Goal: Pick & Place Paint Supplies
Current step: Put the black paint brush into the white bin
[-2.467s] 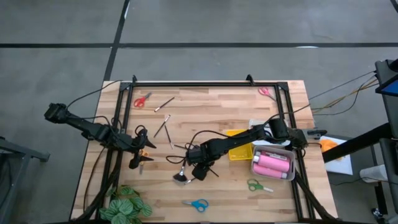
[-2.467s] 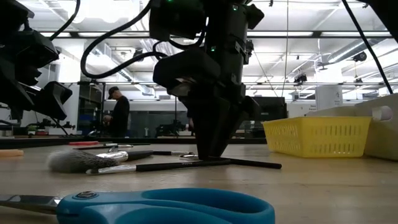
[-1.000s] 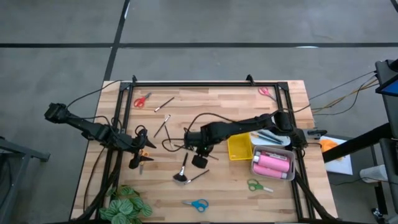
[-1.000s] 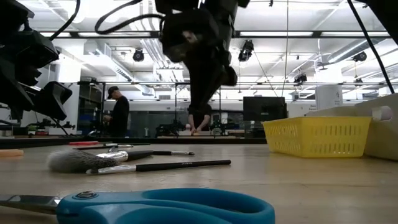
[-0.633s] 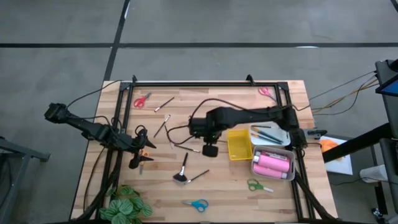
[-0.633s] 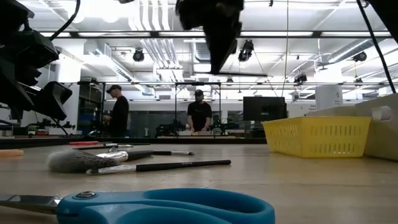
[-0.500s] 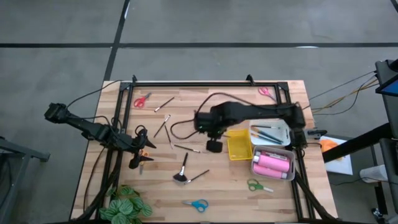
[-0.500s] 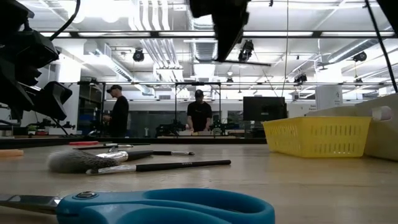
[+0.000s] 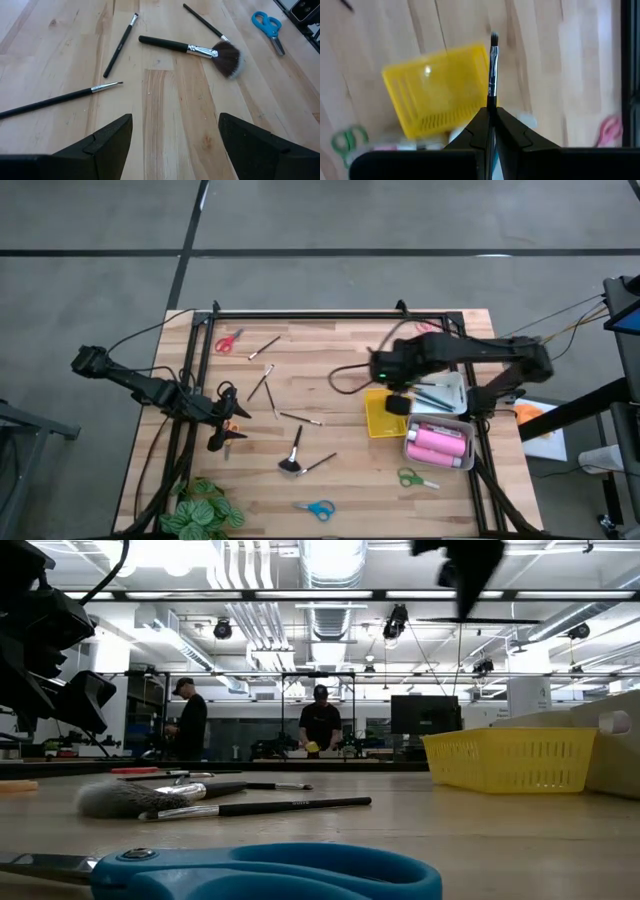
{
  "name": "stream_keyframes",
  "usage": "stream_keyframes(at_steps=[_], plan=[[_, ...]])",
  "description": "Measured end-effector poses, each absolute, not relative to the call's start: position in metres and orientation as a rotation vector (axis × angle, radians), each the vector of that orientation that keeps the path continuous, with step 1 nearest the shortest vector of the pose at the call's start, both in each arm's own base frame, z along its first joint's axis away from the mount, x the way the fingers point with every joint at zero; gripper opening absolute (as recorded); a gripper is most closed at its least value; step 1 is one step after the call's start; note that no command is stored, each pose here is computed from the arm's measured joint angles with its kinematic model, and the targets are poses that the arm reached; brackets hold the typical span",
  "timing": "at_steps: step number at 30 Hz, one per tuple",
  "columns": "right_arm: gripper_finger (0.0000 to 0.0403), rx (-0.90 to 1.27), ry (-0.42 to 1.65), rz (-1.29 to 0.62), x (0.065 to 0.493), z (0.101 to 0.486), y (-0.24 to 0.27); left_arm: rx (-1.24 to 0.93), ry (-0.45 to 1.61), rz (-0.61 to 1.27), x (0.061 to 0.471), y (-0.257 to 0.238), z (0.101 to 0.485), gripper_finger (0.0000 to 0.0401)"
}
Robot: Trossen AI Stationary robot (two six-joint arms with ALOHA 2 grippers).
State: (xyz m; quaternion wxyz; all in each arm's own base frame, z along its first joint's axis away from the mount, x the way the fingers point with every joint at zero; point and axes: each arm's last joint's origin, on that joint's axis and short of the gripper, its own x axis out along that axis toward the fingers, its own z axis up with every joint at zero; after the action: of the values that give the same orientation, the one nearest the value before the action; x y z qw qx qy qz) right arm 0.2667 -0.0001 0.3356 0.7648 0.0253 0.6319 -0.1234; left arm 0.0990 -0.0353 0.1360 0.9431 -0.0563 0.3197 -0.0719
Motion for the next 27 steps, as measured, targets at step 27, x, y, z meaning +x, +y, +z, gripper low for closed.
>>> stream_keyframes(at_steps=[27], plan=[[0.0015, 0.140, 1.494, -0.379, 0.160, 0.216, -0.002, -0.115, 0.652, -0.146, 0.099, -0.035, 0.136, 0.0300]])
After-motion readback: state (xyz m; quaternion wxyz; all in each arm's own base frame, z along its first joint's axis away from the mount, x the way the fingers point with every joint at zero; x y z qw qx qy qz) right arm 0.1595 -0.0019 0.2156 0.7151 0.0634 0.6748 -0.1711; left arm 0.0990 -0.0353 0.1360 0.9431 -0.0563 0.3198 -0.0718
